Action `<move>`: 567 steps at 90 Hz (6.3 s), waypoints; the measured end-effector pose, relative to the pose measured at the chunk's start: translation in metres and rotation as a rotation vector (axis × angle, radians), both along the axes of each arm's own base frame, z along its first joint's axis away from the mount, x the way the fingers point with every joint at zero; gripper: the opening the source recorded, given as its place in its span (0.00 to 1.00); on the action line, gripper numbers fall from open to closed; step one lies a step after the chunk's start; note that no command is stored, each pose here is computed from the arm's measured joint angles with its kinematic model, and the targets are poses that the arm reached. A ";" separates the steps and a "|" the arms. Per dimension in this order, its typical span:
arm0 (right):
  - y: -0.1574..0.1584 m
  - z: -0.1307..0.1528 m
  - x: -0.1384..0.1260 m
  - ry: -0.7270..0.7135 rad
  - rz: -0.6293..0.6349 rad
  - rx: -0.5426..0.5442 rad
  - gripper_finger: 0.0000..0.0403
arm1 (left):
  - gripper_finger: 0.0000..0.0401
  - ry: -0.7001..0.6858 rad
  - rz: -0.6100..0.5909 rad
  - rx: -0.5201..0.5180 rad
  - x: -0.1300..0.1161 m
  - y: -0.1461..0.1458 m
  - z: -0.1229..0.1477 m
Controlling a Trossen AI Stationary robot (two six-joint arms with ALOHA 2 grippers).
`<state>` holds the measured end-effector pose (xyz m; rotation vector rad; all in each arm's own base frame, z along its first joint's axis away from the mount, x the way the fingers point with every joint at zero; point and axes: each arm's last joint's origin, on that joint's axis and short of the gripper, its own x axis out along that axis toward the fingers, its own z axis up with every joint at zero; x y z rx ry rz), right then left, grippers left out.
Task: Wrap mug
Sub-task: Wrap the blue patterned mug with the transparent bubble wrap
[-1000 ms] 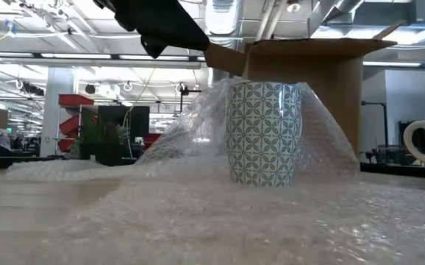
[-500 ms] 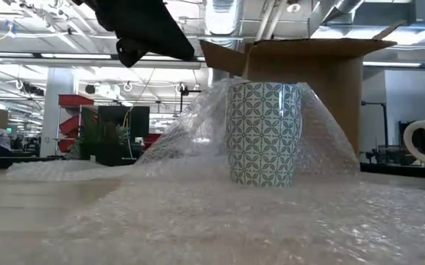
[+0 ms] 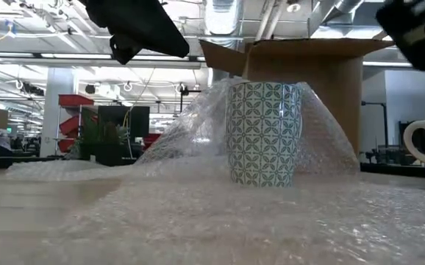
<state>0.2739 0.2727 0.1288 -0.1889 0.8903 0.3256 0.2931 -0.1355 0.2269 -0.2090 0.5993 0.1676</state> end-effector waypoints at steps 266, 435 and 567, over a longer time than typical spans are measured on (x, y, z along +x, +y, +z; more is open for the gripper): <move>-0.152 0.084 0.109 0.134 -0.683 -0.389 0.00 | 0.00 -0.143 -0.284 0.107 -0.015 -0.033 0.023; -0.171 0.100 0.092 0.423 -0.548 -0.537 0.34 | 0.00 0.031 0.171 0.195 0.037 0.028 -0.047; -0.135 0.079 0.055 0.413 -0.664 -0.558 0.27 | 0.00 0.025 0.158 0.170 0.038 0.027 -0.047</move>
